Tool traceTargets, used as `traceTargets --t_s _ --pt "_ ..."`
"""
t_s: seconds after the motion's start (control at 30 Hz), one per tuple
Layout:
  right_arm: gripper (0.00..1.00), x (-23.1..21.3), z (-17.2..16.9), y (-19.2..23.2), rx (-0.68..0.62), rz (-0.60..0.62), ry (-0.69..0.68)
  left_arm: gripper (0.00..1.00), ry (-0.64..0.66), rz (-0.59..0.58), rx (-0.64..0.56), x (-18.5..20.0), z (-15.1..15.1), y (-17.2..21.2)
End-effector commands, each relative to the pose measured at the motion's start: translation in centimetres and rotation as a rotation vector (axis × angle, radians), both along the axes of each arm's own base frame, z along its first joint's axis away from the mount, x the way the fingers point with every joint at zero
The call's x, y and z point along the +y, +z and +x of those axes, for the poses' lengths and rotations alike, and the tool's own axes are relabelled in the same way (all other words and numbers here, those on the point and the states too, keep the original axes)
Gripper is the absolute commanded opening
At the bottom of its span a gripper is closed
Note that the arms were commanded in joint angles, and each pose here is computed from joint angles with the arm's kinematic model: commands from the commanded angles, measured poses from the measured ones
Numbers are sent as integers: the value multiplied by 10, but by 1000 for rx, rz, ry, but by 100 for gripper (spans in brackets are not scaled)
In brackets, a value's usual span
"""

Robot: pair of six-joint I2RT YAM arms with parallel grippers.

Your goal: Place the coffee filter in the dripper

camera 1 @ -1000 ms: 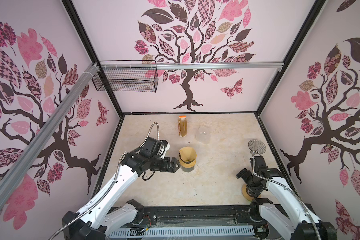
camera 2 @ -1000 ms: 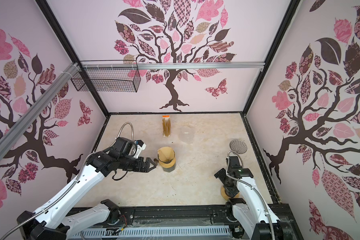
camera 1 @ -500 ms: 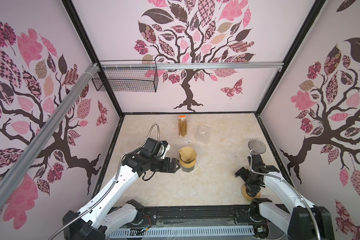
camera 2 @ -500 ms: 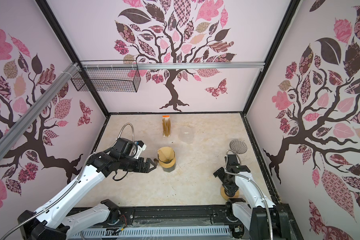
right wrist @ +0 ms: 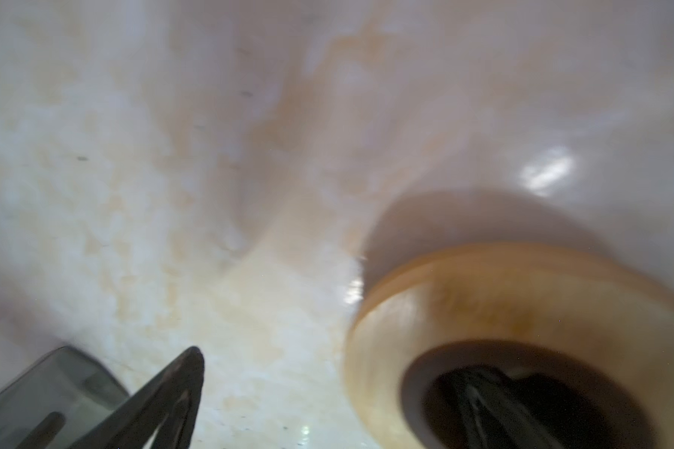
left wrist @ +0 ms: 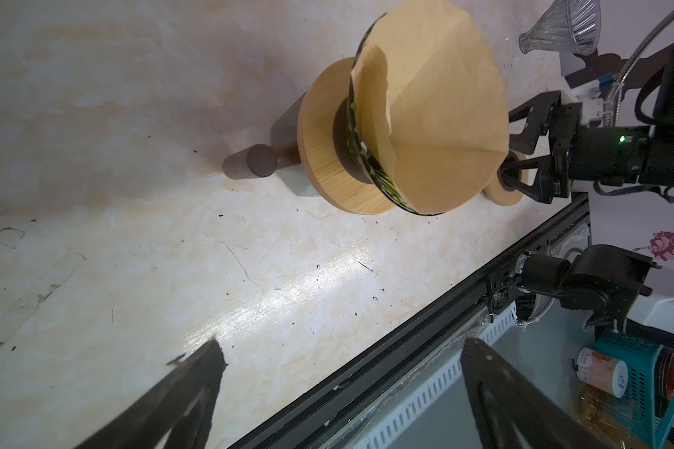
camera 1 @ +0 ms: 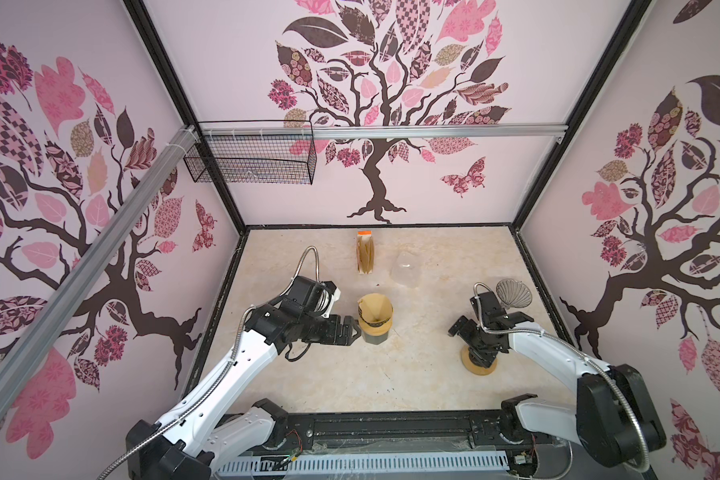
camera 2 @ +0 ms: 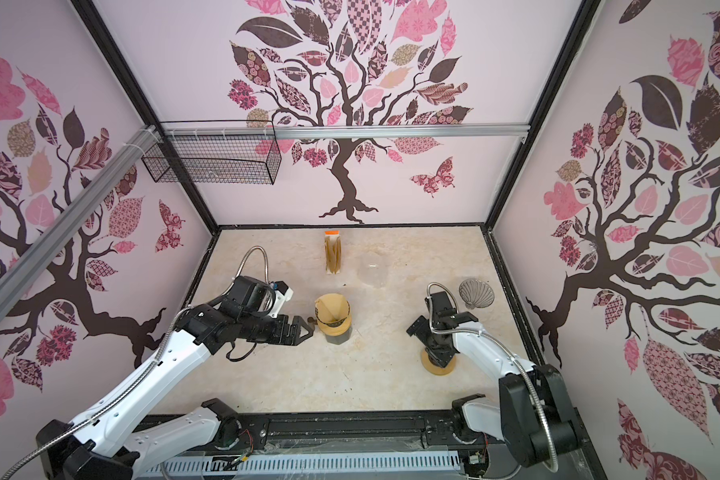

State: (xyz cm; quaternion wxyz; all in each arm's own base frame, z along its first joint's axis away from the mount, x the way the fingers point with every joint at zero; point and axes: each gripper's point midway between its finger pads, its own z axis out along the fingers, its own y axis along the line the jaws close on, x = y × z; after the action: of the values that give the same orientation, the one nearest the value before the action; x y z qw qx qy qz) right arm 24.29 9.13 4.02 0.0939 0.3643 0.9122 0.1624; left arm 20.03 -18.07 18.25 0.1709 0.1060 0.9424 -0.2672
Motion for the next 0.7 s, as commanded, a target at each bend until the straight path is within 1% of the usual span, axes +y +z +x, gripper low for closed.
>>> traceTargets --t_s 0.0,0.13,0.23,0.37,0.47,0.57,0.67 --pt "100 30 41 24 -133 72 40 98 -4 3 2 2 -3 -6" --pt "100 33 52 28 -150 52 51 98 -3 2 2 2 -3 -7" --pt "100 25 47 29 -111 -4 50 98 -3 2 -1 2 -3 -6" --pt "100 23 43 43 -142 0 64 98 1 3 -4 3 -3 -6" --pt "100 13 35 51 -140 -31 79 98 -2 -1 -8 2 -3 -4" --pt "100 -4 24 54 -149 4 71 98 -10 -21 -12 0 -5 2" --pt "100 -19 15 58 -213 54 75 98 -28 -74 -30 -5 -10 17"
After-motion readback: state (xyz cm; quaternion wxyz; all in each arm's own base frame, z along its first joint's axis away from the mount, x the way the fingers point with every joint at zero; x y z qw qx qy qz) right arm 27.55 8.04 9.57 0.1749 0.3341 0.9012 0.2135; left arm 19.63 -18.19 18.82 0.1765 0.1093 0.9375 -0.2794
